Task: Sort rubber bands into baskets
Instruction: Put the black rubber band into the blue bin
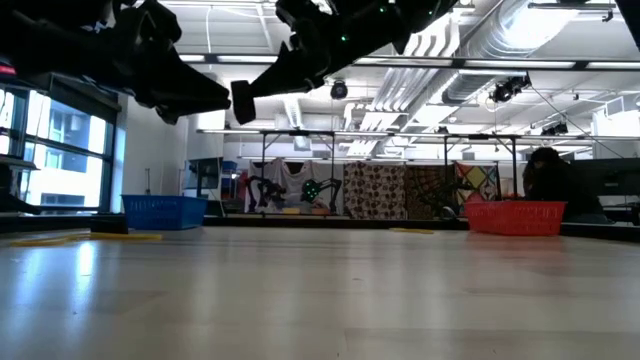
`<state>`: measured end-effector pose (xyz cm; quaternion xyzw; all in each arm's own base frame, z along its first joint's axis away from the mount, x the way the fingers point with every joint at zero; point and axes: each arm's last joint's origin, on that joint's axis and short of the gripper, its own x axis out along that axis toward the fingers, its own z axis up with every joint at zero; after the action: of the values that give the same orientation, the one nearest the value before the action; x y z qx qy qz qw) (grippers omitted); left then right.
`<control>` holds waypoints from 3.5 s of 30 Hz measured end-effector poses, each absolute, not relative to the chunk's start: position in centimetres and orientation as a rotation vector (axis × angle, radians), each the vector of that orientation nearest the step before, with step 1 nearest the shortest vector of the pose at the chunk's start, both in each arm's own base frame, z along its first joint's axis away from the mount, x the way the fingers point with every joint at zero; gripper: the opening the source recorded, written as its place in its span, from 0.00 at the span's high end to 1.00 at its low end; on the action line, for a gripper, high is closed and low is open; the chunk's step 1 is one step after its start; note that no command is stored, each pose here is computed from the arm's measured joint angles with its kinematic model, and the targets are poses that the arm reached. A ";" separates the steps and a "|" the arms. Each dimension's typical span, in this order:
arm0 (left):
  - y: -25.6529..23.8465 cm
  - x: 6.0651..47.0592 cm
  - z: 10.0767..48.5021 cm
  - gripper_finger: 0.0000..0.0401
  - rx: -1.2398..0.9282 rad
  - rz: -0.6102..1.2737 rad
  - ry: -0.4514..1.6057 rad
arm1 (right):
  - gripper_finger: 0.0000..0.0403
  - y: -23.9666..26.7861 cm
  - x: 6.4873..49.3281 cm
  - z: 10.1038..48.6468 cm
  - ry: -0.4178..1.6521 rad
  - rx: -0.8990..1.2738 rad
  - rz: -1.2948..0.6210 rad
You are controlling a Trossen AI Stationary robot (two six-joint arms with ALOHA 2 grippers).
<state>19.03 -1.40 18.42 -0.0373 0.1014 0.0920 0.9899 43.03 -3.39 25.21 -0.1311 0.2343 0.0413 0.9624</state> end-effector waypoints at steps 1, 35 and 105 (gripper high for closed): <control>-1.4 19.0 18.5 0.68 -0.076 0.185 0.197 | 1.00 -3.3 43.1 25.3 0.466 -0.265 0.092; -3.9 19.9 18.0 0.70 -0.102 0.174 0.135 | 1.00 -2.1 43.5 25.7 0.413 -0.270 -0.007; -7.1 11.4 21.7 0.81 -0.070 0.479 0.022 | 1.00 -15.5 56.8 13.4 0.226 -0.050 -0.363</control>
<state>11.44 -7.09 21.75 -0.0346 0.0111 0.2374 0.9707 56.77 -15.45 13.43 -0.0250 0.1119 -0.1799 0.9770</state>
